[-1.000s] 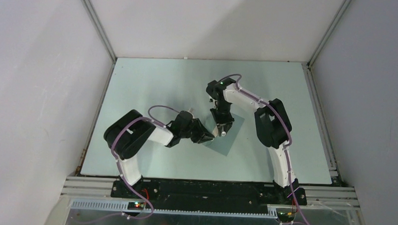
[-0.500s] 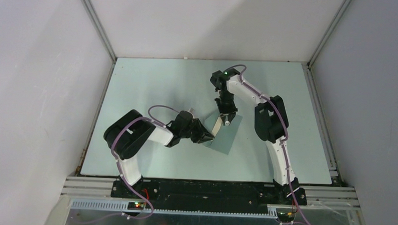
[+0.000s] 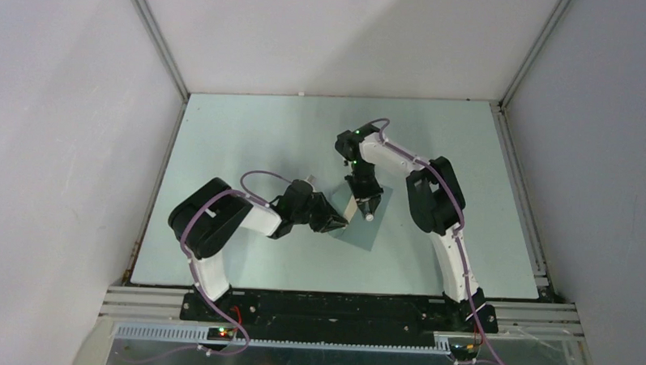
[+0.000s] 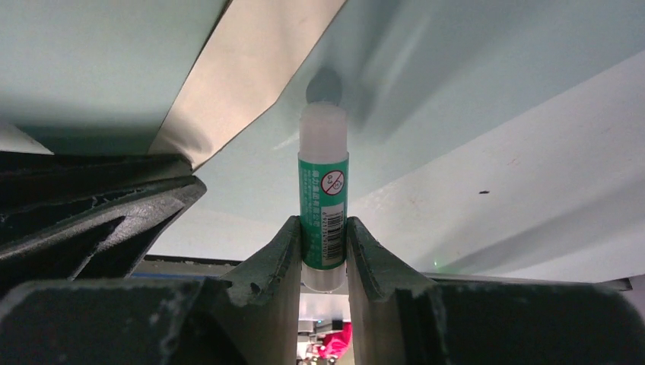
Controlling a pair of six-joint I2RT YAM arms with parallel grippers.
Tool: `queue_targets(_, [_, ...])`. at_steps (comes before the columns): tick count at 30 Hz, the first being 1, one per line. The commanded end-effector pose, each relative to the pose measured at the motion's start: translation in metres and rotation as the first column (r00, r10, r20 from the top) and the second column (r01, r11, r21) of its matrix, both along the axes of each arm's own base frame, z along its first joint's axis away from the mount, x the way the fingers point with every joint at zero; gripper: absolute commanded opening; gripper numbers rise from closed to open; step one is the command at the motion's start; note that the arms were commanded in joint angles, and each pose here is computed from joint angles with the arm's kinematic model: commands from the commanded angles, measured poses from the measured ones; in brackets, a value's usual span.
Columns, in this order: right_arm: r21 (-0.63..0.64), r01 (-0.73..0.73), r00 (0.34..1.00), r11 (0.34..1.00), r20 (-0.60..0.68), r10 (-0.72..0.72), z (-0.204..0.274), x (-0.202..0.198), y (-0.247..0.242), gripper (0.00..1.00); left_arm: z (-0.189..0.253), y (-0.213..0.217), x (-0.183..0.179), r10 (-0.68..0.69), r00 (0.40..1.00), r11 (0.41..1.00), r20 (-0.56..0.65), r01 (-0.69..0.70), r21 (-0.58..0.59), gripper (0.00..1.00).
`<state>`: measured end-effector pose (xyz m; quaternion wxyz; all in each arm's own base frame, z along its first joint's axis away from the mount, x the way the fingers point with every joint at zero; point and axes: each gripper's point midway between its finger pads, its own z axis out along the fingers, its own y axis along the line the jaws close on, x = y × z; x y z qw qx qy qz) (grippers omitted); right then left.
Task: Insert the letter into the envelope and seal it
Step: Paint the envelope at the center of the board.
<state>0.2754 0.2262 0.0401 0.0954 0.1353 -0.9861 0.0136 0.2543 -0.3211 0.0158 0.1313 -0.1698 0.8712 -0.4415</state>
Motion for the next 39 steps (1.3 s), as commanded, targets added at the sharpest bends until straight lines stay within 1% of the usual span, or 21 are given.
queue_targets(1, [0.065, -0.041, 0.999, 0.997, 0.026, 0.039, 0.022, -0.014, 0.014, 0.00, -0.029, 0.023, -0.010, 0.016, 0.999, 0.993, -0.039, -0.012, 0.120, 0.24])
queue_targets(6, [0.071, -0.060, 0.998, 0.996, 0.030, 0.058, 0.026, -0.020, 0.019, 0.00, -0.029, 0.022, -0.010, 0.015, 0.999, 0.993, -0.039, -0.011, 0.114, 0.24])
queue_targets(11, [0.100, -0.035, 0.998, 0.994, 0.058, 0.029, 0.037, -0.013, 0.022, 0.00, -0.029, 0.023, -0.010, 0.016, 0.999, 0.994, -0.039, -0.011, 0.112, 0.24])
queue_targets(14, [0.045, -0.044, 0.998, 0.998, 0.057, 0.041, 0.042, -0.011, 0.011, 0.00, -0.029, 0.023, -0.010, 0.017, 0.999, 0.994, -0.039, -0.012, 0.111, 0.24])
queue_targets(18, [0.043, -0.039, 0.997, 0.998, 0.064, 0.036, 0.051, -0.006, 0.004, 0.00, -0.028, 0.025, -0.010, 0.024, 0.999, 0.994, -0.036, -0.020, 0.109, 0.24])
queue_targets(21, [0.122, -0.007, 0.999, 0.993, 0.047, 0.001, 0.058, -0.012, 0.011, 0.00, -0.025, 0.025, -0.009, 0.019, 1.000, 0.994, -0.023, -0.017, 0.106, 0.24])
queue_targets(22, [0.180, 0.026, 0.999, 0.983, 0.025, -0.031, 0.058, -0.014, 0.017, 0.00, -0.021, 0.024, -0.008, 0.015, 1.000, 0.994, -0.007, -0.014, 0.105, 0.24])
queue_targets(23, [0.222, 0.043, 0.998, 0.974, 0.038, -0.053, 0.068, -0.013, 0.021, 0.00, -0.016, 0.024, -0.007, 0.012, 1.000, 0.995, 0.008, -0.013, 0.101, 0.25])
queue_targets(24, [0.276, 0.089, 0.995, 0.957, 0.020, -0.098, 0.070, -0.013, 0.026, 0.00, -0.015, 0.026, -0.007, 0.007, 1.000, 0.994, 0.018, -0.009, 0.112, 0.25])
queue_targets(25, [0.323, 0.107, 0.991, 0.940, 0.038, -0.125, 0.082, -0.012, 0.028, 0.00, -0.008, 0.025, -0.005, 0.003, 0.999, 0.994, 0.042, -0.008, 0.105, 0.26])
queue_targets(26, [0.370, 0.160, 0.984, 0.915, 0.017, -0.179, 0.084, -0.010, 0.030, 0.00, -0.006, 0.026, -0.005, -0.011, 0.998, 0.993, 0.059, 0.004, 0.116, 0.26])
queue_targets(27, [0.413, 0.173, 0.979, 0.894, 0.032, -0.204, 0.097, -0.010, 0.030, 0.00, 0.003, 0.026, -0.004, -0.018, 0.997, 0.993, 0.080, 0.009, 0.115, 0.27])
queue_targets(28, [0.444, 0.227, 0.967, 0.867, 0.002, -0.254, 0.098, -0.010, 0.030, 0.00, 0.007, 0.026, -0.003, -0.042, 0.993, 0.992, 0.110, 0.028, 0.126, 0.27])
queue_targets(29, [0.491, 0.245, 0.957, 0.836, 0.016, -0.290, 0.110, -0.007, 0.033, 0.00, 0.015, 0.026, -0.002, -0.057, 0.990, 0.990, 0.129, 0.040, 0.133, 0.28])
queue_targets(30, [0.512, 0.284, 0.950, 0.811, -0.034, -0.311, 0.110, -0.014, 0.030, 0.00, 0.019, 0.027, -0.001, -0.084, 0.983, 0.987, 0.162, 0.059, 0.151, 0.29])
queue_targets(31, [0.553, 0.296, 0.941, 0.779, -0.029, -0.337, 0.122, -0.014, 0.032, 0.00, 0.031, 0.026, 0.001, -0.095, 0.977, 0.986, 0.193, 0.065, 0.155, 0.31])
queue_targets(32, [0.563, 0.330, 0.934, 0.758, -0.076, -0.350, 0.121, -0.021, 0.029, 0.00, 0.036, 0.028, 0.002, -0.121, 0.967, 0.981, 0.225, 0.082, 0.174, 0.33])
queue_targets(36, [0.622, 0.394, 0.909, 0.676, -0.153, -0.389, 0.145, -0.037, 0.021, 0.00, 0.072, 0.033, 0.004, -0.189, 0.916, 0.969, 0.353, 0.116, 0.216, 0.43])
queue_targets(37, [0.650, 0.416, 0.900, 0.636, -0.192, -0.392, 0.153, -0.038, 0.023, 0.00, 0.086, 0.035, 0.003, -0.199, 0.902, 0.968, 0.383, 0.120, 0.219, 0.45])
queue_targets(38, [0.663, 0.426, 0.896, 0.616, -0.212, -0.391, 0.157, -0.043, 0.022, 0.00, 0.094, 0.037, 0.004, -0.226, 0.877, 0.962, 0.423, 0.133, 0.238, 0.47])
queue_targets(39, [0.682, 0.446, 0.887, 0.580, -0.252, -0.386, 0.162, -0.045, 0.023, 0.00, 0.107, 0.040, 0.002, -0.235, 0.858, 0.960, 0.456, 0.134, 0.244, 0.48])
